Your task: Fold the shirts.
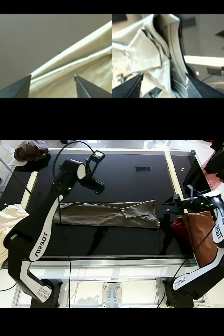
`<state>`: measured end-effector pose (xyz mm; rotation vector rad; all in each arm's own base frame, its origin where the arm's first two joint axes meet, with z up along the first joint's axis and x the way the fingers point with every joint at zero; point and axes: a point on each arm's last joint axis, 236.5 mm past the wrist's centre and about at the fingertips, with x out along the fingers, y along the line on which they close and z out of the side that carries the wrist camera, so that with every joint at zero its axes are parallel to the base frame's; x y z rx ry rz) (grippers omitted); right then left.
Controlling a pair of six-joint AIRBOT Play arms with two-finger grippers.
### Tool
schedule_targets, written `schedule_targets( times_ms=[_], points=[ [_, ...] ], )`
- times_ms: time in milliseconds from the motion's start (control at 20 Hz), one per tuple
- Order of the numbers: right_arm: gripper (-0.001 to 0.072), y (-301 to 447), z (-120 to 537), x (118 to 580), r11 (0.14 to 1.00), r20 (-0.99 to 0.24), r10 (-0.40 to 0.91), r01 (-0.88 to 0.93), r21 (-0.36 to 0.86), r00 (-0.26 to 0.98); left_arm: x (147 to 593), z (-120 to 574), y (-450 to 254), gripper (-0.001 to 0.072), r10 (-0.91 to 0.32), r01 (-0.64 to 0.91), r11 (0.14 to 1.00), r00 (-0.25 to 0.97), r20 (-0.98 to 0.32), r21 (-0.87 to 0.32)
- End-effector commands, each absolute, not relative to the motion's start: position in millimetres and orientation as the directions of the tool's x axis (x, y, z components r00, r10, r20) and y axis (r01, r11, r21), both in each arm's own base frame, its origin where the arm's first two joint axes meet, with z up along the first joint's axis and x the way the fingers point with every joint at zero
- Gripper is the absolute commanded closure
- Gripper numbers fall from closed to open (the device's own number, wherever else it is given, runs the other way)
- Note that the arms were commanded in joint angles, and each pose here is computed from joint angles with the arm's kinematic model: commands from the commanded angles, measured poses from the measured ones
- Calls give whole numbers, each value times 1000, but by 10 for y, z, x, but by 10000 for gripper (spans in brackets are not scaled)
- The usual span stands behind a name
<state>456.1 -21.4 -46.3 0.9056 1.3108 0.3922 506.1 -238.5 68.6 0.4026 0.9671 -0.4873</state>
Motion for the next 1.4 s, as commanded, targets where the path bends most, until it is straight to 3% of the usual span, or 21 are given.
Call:
schedule_targets(
  times_ms=[0, 250, 700, 750, 850, 1000, 1150, 1200, 1350],
  points=[
    [110, -1, -703, 4605, 633, -660, 720, 185, 752, 215, 4977, 501, -2451, 77, -196, 563, 822, 424, -884, 88],
    [112, 77, -910, 4545, 729, -743, 652, 145, 669, 150, 4983, 499, -2439, 78, -195, 561, 823, 424, -884, 88],
    [133, 383, -980, 4592, 769, -771, 624, 78, 635, 122, 4989, 369, -2440, 78, -184, 563, 822, 405, -895, 86],
    [206, 412, -978, 4587, 768, -771, 626, 74, 636, 118, 4989, 345, -2440, 78, -183, 564, 821, 402, -897, 85],
    [273, 472, -973, 4584, 767, -768, 630, 65, 638, 111, 4994, 292, -2436, 78, -177, 564, 821, 395, -902, 87],
    [432, 588, -959, 4575, 764, -762, 639, 31, 645, 98, 5001, 242, -2425, 79, -172, 563, 822, 388, -905, 85],
    [489, 763, -923, 4584, 750, -748, 658, 5, 661, 92, 5017, 186, -2393, 79, -165, 559, 825, 381, -910, 85],
    [707, 797, -918, 4577, 748, -745, 661, 1, 664, 86, 5023, 154, -2383, 79, -162, 557, 826, 377, -912, 83],
    [703, 928, -788, 4567, 706, -704, 705, 1, 708, 82, 5045, 12, -2341, 82, -146, 553, 829, 358, -922, 83]
  ],
)
